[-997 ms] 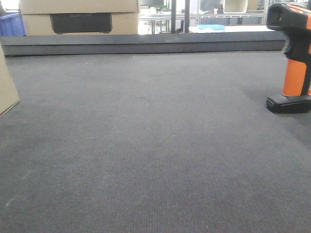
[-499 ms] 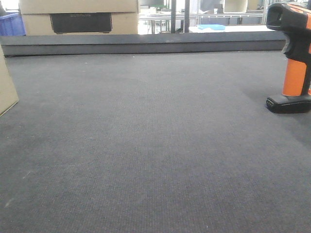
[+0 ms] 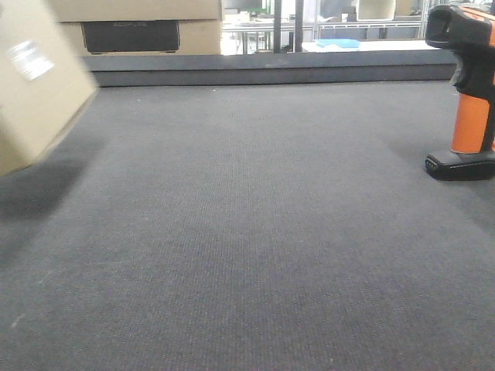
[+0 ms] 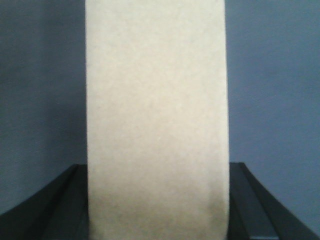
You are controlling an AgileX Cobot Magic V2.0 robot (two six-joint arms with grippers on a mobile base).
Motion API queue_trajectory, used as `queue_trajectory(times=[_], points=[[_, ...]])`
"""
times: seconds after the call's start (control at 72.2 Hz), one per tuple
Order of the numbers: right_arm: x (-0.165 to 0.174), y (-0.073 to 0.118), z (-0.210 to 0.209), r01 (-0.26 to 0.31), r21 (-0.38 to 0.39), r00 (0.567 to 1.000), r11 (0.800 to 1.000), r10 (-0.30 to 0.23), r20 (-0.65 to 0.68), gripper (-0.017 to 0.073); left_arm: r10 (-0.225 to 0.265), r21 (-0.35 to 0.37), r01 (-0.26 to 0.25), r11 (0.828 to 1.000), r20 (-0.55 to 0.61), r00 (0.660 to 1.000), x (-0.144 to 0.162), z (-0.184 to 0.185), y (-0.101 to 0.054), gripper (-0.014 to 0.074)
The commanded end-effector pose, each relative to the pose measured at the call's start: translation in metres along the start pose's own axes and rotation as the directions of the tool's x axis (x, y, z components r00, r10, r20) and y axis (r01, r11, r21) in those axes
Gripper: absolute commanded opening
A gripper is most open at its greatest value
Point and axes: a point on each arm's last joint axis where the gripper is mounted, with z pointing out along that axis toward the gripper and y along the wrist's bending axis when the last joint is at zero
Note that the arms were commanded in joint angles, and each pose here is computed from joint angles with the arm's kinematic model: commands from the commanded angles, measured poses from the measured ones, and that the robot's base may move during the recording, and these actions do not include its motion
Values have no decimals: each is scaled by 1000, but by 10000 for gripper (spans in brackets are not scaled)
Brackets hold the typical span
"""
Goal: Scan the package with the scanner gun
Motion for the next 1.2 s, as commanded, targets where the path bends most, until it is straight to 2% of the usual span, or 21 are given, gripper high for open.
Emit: queue_trajectory(times=[0.0,0.083,0.194,0.235,0.36,0.443,0.623,0.803,0.859,0.969,1.08,1.191], points=[[-2,0,0,3,1,1000,1000,-3,21,-169,-34,62,31,998,40,999,0,0,-30,-111],[-2,0,0,3,1,1000,1000,-3,21,-169,-27,98,23,995,47,999,7,6,-59,-111],[-2,0,0,3,1,1000,1000,-3,21,-169,-44,166,35,985,51,998,17,12,-93,-111],[-2,0,0,3,1,1000,1000,-3,21,-169,-31,186,21,982,47,998,21,15,-104,-111],[-2,0,0,3,1,1000,1000,-3,21,-169,-22,208,24,978,-10,1000,32,35,-125,-111],[-2,0,0,3,1,1000,1000,-3,21,-169,-8,201,16,979,-42,999,36,47,-129,-111],[-2,0,0,3,1,1000,1000,-3,26,-169,-2,185,15,983,-71,997,37,60,-129,-111],[-11,0,-1,3,5,993,1000,-3,119,-169,-6,173,23,985,-99,995,39,72,-128,-111],[-13,0,-1,3,2,997,1000,-3,79,-169,-6,173,23,985,-99,995,39,72,-128,-111],[-40,2,-5,13,-11,999,1000,-14,-52,-169,-7,174,24,984,-100,995,39,72,-129,-111],[-65,1,3,74,-2,995,997,-74,-59,-169,-13,180,32,983,-103,995,39,72,-129,-111],[-78,2,18,88,-3,991,996,-88,-100,-169,-17,184,36,982,-103,995,39,72,-130,-111]])
